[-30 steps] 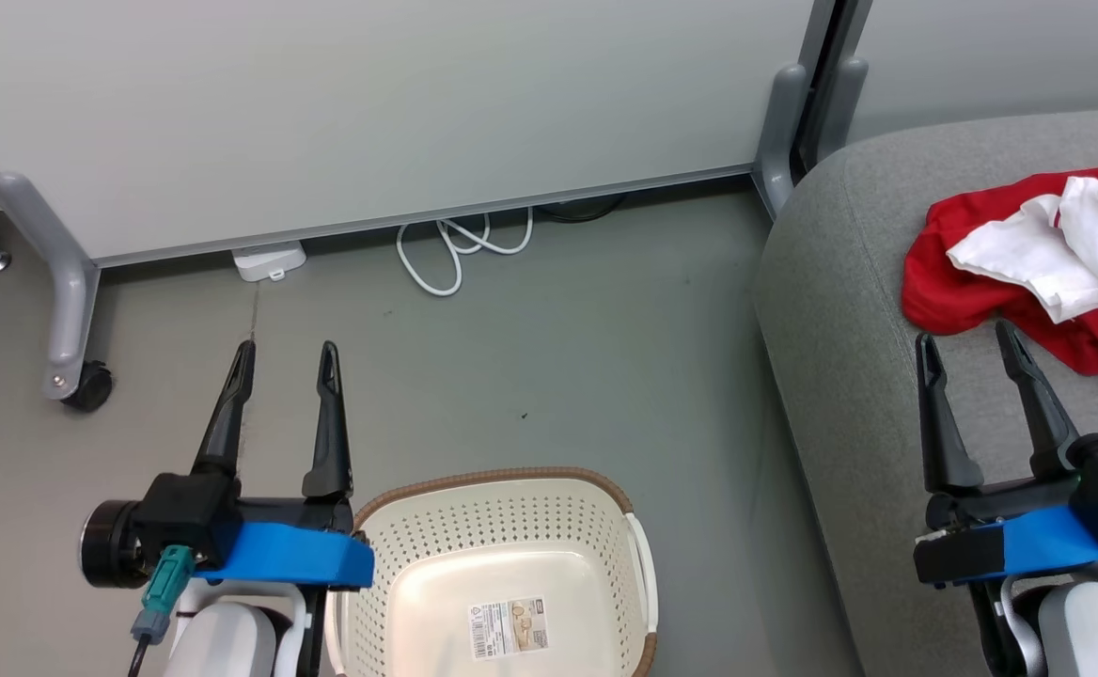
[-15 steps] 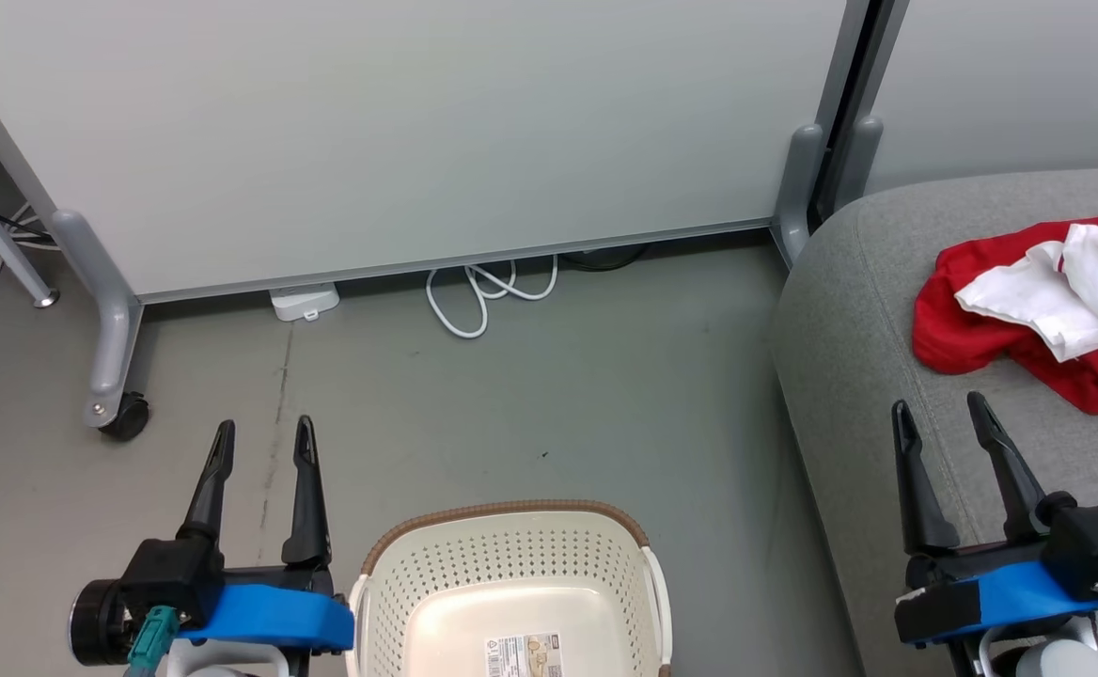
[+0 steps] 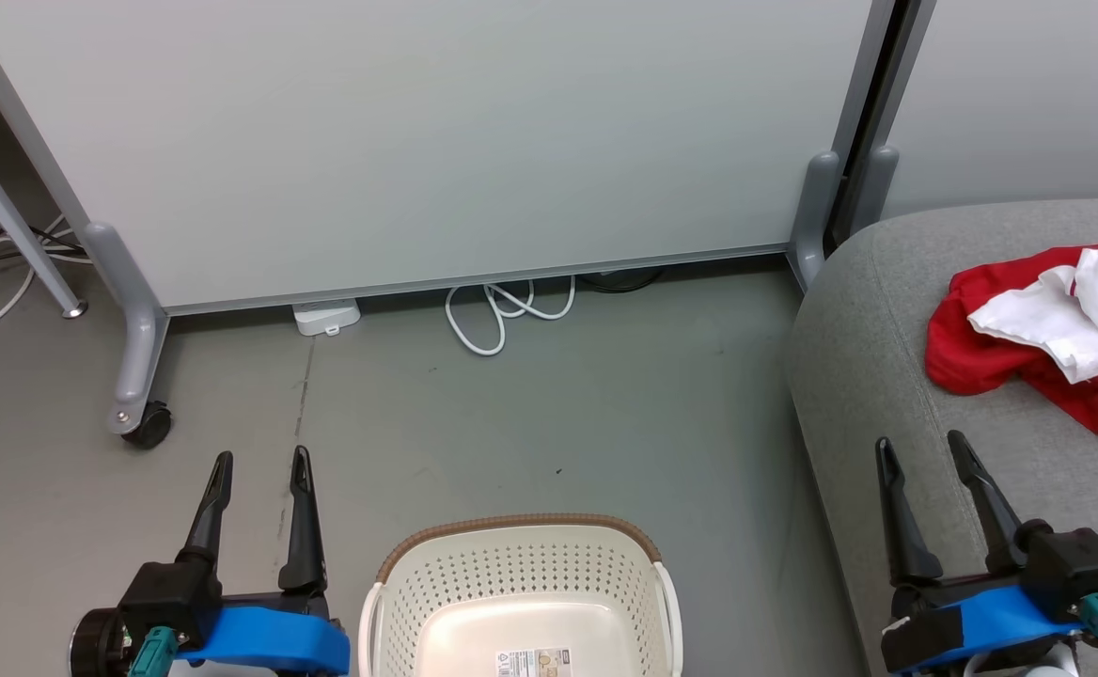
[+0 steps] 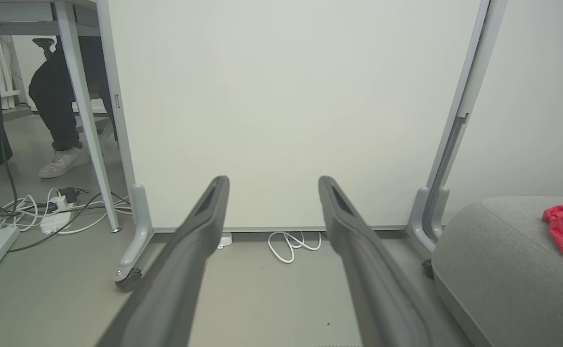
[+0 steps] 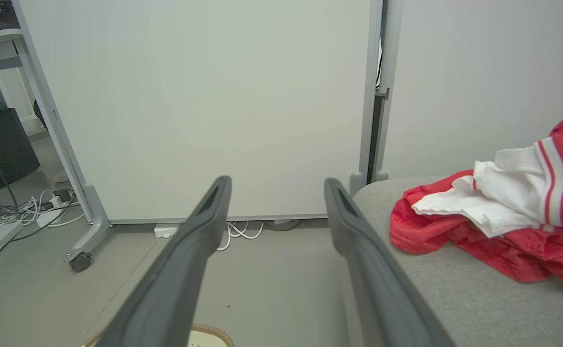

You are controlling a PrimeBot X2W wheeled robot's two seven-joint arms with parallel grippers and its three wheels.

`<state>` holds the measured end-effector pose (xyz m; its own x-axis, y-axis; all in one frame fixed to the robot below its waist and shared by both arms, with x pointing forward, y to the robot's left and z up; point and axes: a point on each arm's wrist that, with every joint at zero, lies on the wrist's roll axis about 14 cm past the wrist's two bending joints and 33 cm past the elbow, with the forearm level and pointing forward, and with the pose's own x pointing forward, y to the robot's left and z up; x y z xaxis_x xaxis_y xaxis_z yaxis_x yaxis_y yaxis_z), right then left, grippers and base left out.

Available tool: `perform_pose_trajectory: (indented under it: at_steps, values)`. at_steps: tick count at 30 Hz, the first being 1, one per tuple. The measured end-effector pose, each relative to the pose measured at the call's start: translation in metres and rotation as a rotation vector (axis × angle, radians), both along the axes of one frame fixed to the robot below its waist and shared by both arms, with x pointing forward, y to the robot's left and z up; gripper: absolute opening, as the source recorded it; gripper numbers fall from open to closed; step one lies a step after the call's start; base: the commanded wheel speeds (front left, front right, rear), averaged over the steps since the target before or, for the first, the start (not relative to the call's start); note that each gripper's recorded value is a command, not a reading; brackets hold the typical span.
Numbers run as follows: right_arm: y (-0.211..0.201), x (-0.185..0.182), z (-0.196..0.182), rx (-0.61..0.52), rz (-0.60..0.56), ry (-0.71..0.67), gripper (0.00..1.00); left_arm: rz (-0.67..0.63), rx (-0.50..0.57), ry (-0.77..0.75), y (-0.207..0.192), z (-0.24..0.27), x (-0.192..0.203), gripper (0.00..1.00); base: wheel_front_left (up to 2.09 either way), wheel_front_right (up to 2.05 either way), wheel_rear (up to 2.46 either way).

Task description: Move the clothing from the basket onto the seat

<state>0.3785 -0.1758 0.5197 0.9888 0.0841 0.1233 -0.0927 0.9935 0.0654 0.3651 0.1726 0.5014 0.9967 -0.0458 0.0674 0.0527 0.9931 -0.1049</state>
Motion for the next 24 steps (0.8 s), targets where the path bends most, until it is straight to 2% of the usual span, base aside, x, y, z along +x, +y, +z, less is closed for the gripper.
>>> perform_pose_trajectory:
  at_steps: [12, 13, 19, 24]
  values:
    - [0.009, 0.001, -0.007, 0.009, 0.021, 0.021, 1.0, 0.014, 0.004, 0.016, 0.005, -0.005, -0.003, 1.0, 0.0, 0.0, 0.0]
    - [0.009, 0.001, -0.008, 0.009, 0.021, 0.024, 0.0, 0.014, 0.003, 0.019, 0.005, -0.006, -0.003, 0.0, 0.0, 0.0, 0.0]
    - [0.008, -0.006, -0.032, 0.015, 0.016, 0.102, 0.0, 0.022, -0.008, 0.118, 0.006, -0.036, -0.015, 0.0, 0.0, 0.0, 0.0]
    - [0.002, -0.007, -0.036, 0.109, -0.008, 0.132, 0.0, 0.049, -0.1, 0.153, 0.011, -0.042, -0.016, 0.0, 0.0, 0.0, 0.0]
